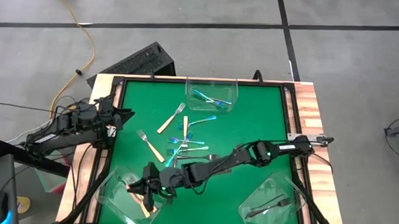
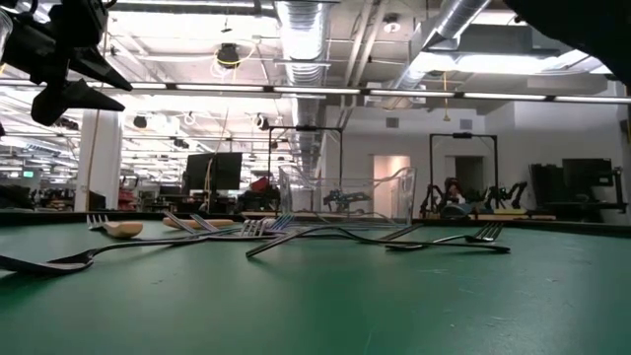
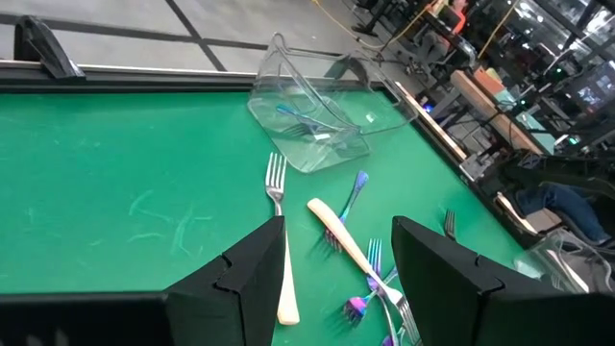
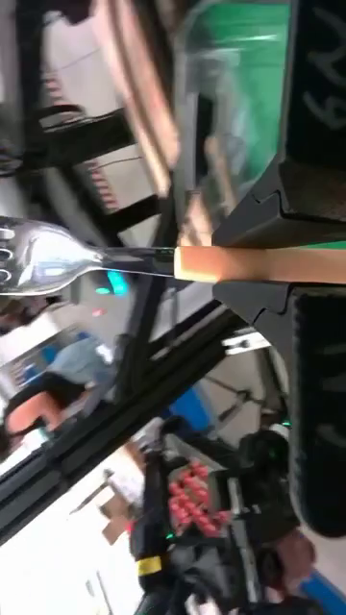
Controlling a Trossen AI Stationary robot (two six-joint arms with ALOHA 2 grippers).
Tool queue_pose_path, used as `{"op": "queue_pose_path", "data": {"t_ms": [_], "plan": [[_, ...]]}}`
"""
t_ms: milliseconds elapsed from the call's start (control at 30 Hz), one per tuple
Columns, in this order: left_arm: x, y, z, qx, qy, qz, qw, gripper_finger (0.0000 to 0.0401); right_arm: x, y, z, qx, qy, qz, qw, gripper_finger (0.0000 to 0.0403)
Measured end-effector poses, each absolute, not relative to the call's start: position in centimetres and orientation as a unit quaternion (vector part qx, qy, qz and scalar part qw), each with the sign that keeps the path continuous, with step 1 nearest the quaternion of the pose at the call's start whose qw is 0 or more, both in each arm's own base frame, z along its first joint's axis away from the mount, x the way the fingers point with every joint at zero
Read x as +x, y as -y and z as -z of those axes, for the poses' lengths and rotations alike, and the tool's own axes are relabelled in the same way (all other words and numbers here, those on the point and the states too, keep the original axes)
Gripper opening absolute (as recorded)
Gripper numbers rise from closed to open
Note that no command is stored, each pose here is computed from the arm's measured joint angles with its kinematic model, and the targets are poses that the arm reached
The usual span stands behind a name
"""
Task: Sort silverware by color (type)
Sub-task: Put the orange fork into the bottom left transparent bin
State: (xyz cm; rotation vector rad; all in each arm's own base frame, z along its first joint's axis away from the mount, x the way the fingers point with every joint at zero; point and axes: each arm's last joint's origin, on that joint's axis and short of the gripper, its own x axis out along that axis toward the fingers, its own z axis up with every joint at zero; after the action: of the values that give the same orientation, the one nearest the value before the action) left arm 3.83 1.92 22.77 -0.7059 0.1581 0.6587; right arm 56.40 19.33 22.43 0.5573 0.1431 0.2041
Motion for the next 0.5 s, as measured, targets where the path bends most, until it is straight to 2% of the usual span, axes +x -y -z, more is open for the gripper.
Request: {"op": "queue_pose_path", "data": {"t_ms": [300,500], "plan": [[3.8,-1.9,-22.8,-0.339,-0.076,-0.316,0.883,0.0176,56.0,-19.2,-20.0,0.324,-0.184,-0.052,0.926,0.0039],[3.8,-1.9,-22.8,-0.339,-0.076,-0.317,0.883,0.0176,55.9,-19.0,-19.5,0.326,-0.211,-0.039,0.921,0.0039]]}}
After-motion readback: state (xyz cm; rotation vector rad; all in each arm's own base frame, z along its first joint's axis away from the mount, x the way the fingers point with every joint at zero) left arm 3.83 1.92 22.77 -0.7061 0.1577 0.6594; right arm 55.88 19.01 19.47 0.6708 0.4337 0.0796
